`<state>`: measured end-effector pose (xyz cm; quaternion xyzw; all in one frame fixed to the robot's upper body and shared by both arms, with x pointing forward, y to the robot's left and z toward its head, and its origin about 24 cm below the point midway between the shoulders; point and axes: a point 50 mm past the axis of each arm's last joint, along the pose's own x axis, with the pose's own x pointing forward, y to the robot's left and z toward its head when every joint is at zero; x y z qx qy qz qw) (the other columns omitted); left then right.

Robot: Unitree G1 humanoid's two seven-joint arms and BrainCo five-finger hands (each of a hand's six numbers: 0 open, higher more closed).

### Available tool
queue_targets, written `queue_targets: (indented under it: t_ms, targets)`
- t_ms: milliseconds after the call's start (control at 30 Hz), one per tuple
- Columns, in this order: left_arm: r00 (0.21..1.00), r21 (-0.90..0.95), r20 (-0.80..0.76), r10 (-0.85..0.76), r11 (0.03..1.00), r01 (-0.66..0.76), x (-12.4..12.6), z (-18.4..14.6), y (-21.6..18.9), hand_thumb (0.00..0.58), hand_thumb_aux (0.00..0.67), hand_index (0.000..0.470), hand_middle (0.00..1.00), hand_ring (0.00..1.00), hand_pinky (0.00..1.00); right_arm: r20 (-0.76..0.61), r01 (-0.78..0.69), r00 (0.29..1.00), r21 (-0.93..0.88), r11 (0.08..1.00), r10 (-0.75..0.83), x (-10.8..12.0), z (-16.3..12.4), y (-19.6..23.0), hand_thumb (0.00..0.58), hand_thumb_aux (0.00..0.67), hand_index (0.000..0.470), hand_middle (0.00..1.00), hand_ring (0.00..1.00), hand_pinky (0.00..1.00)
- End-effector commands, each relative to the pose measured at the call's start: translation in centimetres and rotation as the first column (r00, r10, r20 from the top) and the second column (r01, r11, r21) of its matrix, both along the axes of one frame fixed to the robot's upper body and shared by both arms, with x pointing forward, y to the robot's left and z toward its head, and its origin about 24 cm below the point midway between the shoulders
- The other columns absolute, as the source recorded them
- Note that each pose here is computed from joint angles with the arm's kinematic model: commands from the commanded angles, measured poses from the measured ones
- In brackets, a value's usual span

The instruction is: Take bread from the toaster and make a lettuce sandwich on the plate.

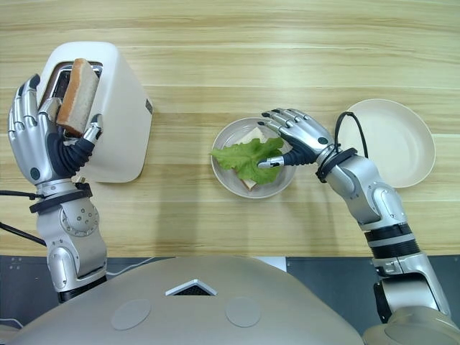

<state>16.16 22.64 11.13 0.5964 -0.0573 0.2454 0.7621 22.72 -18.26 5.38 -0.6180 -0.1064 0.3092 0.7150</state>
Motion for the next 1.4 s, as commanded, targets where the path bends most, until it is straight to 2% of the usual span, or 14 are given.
queue_targets:
  t_ms: [33,400,467,533,567,600,633,667,700,767,900,1100,1267,1400]
  targets:
    - [0.999,0.007,0.049,0.011,1.0,-0.011,-0.4,0.7,0.3,0.58,0.67,0.47,0.0,0.0,0.0,-0.024,0.015,1.0,-0.034,0.999,-0.016,-0.2,-0.5,-0.9,0.0,0.0,0.0,0.0,0.0,0.0]
    - [0.991,-0.043,0.134,-0.025,0.999,0.031,-1.0,1.7,0.2,0.58,0.67,0.47,0.0,0.0,0.0,-0.025,0.003,1.0,-0.069,0.998,-0.005,-0.2,-0.5,-1.3,0.0,0.0,0.0,0.0,0.0,0.0]
    - [0.972,-0.026,0.231,-0.052,0.998,0.06,-1.3,3.5,0.0,0.58,0.67,0.47,0.97,0.97,0.97,-0.015,0.002,1.0,-0.071,0.997,-0.003,-0.1,-0.3,-1.4,0.0,0.0,0.0,0.0,0.0,0.0]
    - [0.936,-0.008,0.339,-0.096,0.994,0.105,-1.6,5.9,-0.6,0.58,0.67,0.47,1.0,1.0,1.0,0.002,0.002,1.0,-0.073,0.997,-0.002,0.1,-0.4,-1.4,0.053,0.032,0.022,0.0,0.0,0.0]
    - [0.91,0.003,0.394,-0.127,0.991,0.137,-1.8,7.1,-1.1,0.58,0.67,0.47,1.0,1.0,1.0,0.019,0.003,1.0,-0.077,0.997,-0.001,0.2,-0.5,-1.4,0.234,0.152,0.107,0.0,0.0,0.0]
    - [0.88,0.003,0.448,-0.159,0.984,0.177,-1.9,8.2,-1.6,0.58,0.67,0.47,1.0,1.0,1.0,0.032,0.003,1.0,-0.081,0.997,0.0,0.4,-0.6,-1.3,0.36,0.257,0.181,0.0,0.0,0.0]
    - [0.849,-0.003,0.495,-0.186,0.976,0.216,-2.0,9.0,-2.1,0.58,0.67,0.47,1.0,1.0,1.0,0.042,0.003,0.999,-0.084,0.996,0.0,0.6,-0.8,-1.3,0.417,0.315,0.221,0.0,0.0,0.0]
    - [0.809,-0.029,0.548,-0.214,0.961,0.275,-2.0,9.9,-2.6,0.58,0.67,0.47,1.0,1.0,1.0,0.06,0.005,0.998,-0.088,0.996,0.0,0.8,-0.9,-1.3,0.392,0.289,0.203,0.0,0.0,0.0]
    - [0.774,-0.056,0.585,-0.242,0.94,0.336,-1.8,10.5,-3.1,0.58,0.67,0.47,1.0,1.0,1.0,0.074,0.007,0.997,-0.09,0.996,0.0,1.0,-1.0,-1.3,0.307,0.21,0.147,0.0,0.0,0.0]
    - [0.729,-0.095,0.612,-0.308,0.886,0.454,-1.0,11.2,-4.2,0.58,0.67,0.47,1.0,1.0,1.0,0.1,0.016,0.995,-0.087,0.996,-0.007,1.3,-1.0,-1.4,0.018,0.011,0.007,0.0,0.0,0.0]
    - [0.701,-0.377,0.554,-0.449,0.615,0.693,2.5,9.7,-7.2,0.58,0.67,0.47,1.0,1.0,1.0,0.17,0.074,0.983,-0.021,0.997,-0.069,2.0,0.0,-1.9,0.0,0.0,0.0,0.0,0.0,0.0]
    - [0.739,-0.733,0.412,-0.533,0.289,0.616,5.0,3.5,-11.2,0.58,0.67,0.47,1.0,1.0,1.0,0.238,0.137,0.959,0.094,0.986,-0.156,1.8,2.2,-2.8,0.0,0.0,0.0,0.0,0.0,0.0]
    - [0.76,-0.884,0.277,-0.588,0.155,0.442,5.3,-2.4,-14.9,0.58,0.67,0.47,1.0,1.0,1.0,0.289,0.186,0.935,0.101,0.977,-0.208,2.0,3.7,-4.6,0.0,0.0,0.0,0.0,0.0,0.0]
    - [0.762,-0.926,0.204,-0.614,0.133,0.354,5.0,-5.2,-15.9,0.58,0.67,0.47,1.0,1.0,1.0,0.319,0.231,0.913,0.111,0.967,-0.255,2.1,4.5,-5.8,0.0,0.0,0.0,0.0,0.0,0.0]
